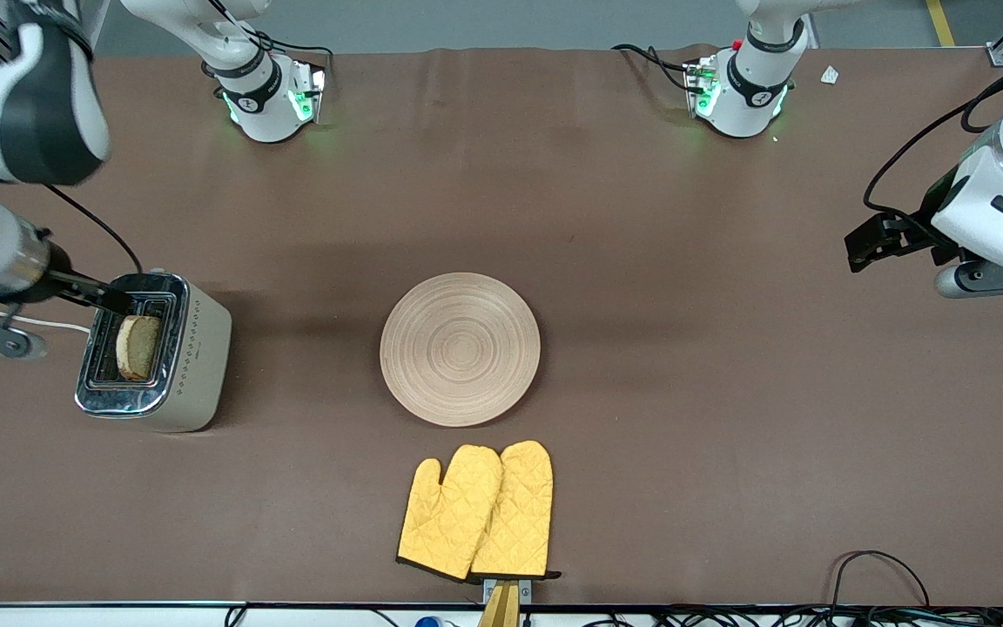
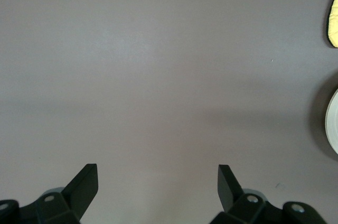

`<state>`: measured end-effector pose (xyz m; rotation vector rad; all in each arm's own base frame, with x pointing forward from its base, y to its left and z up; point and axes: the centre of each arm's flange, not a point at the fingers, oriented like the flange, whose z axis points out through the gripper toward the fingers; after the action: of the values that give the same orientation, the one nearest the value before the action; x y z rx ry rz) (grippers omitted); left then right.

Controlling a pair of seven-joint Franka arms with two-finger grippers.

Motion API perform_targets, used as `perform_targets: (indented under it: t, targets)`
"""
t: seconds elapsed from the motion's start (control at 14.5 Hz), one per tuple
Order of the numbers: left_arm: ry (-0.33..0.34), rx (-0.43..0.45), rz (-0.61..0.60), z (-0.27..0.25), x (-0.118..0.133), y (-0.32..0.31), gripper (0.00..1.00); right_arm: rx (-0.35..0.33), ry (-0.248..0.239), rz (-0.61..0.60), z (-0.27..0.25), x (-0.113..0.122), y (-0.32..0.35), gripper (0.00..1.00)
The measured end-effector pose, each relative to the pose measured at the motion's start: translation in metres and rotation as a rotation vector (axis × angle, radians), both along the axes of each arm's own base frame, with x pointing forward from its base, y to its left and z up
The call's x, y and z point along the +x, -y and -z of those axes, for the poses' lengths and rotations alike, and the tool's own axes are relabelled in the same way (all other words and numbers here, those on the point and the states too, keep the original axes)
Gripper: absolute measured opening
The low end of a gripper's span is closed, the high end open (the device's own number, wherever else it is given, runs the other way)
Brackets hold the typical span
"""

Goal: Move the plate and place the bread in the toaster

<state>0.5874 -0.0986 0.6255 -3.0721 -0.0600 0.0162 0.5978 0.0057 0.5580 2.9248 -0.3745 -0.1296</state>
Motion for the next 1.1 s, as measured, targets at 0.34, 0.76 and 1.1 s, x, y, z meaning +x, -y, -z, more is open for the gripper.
perform_targets:
  t: [0.34, 0.76, 1.1]
  targets:
    - [0.002, 0.000, 0.024, -0.002, -0.001, 0.000, 1.00, 0.128, 0.012, -0.089, -0.073, -0.051, 0.033, 1.00]
    - [-0.004, 0.004, 0.061, -0.012, -0.010, 0.003, 1.00, 0.152, 0.019, -0.125, -0.091, -0.081, 0.013, 1.00]
    - [-0.027, -0.027, 0.085, -0.018, -0.019, 0.003, 1.00, 0.198, 0.016, -0.106, -0.083, -0.080, 0.021, 1.00]
